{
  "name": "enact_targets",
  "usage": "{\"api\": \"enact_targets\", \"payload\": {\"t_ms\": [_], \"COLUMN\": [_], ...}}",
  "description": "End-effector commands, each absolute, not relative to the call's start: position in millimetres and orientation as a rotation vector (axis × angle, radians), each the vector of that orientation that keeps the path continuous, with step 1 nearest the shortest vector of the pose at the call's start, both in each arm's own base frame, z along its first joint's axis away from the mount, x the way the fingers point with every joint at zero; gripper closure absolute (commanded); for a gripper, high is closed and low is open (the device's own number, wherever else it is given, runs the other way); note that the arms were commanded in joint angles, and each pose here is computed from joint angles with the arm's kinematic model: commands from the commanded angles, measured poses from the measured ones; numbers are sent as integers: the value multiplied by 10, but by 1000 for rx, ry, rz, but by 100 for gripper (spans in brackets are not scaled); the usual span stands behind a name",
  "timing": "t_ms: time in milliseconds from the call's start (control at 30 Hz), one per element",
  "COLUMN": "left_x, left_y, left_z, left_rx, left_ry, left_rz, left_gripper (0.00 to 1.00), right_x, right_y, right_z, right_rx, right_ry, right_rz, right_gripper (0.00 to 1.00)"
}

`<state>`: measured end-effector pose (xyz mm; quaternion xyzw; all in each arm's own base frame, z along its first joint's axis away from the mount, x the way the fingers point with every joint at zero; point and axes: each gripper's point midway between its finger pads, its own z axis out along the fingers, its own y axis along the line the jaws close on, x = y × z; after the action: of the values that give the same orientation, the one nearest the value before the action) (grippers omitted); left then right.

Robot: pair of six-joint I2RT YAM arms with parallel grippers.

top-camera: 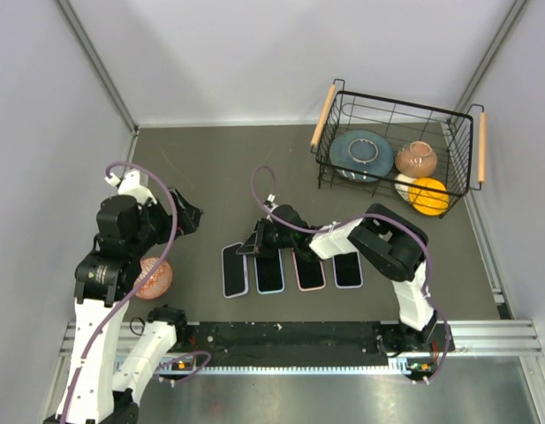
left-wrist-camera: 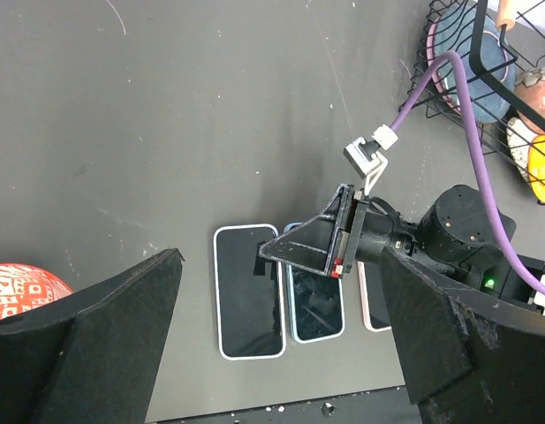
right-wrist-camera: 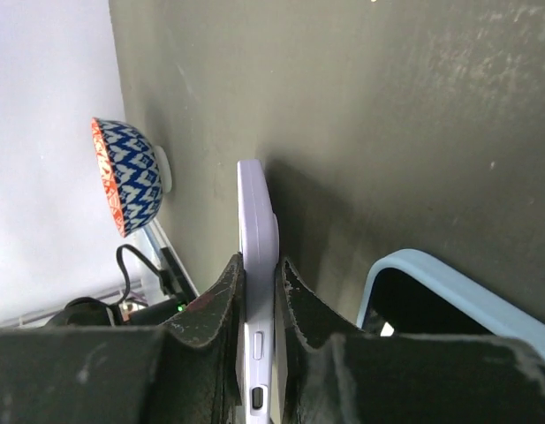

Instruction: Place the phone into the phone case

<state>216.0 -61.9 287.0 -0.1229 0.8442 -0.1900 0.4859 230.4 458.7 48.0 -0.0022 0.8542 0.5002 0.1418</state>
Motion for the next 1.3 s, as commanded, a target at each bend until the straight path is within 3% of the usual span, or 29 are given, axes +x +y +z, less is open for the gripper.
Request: {"api": "enact_targets", "payload": {"t_ms": [0,267,533,633,667,767,900,1100,1267], "left_x": [2214,2216,2240,2233,2218,2184,2133,2018,1949], "left_y": [-604,-592,-663,-693,-713,-786,-1023,-1381,-1463], "left_z": [2919,2909,2888,2955,2984,3099,3191,3291,3211], "left_rx": [-286,-293,-281,-268,-258,-226,-125,25,86], "left_ry": [2025,2028,2031,2002,1990,1945,1909,1813,1790], "left_rz": [-451,-444,-487,-512,-528,-582,-732,-989,-1045], "left_gripper": [1,1,1,1,1,1,1,1,1], "right_x": [2405,2410,2481,2455,2428,2394,2396,2223,2018], "right_y": [4738,4681,4435,4291,4225,3937,3429,2704,2234], "right_z": [640,629,1219,1456,1695,2005,2259,2542,2682], "right_rx": [-43,-82,-230,-326,-342,-393,-344,-228,-85], "right_ry": [2388,2444,2342,2307,2264,2217,2176,2026,1946], "right_rz": [1465,1368,1241,1165,1168,1057,856,768,793], "right_gripper": [86,53,43,33,21,4,1,1,1]}}
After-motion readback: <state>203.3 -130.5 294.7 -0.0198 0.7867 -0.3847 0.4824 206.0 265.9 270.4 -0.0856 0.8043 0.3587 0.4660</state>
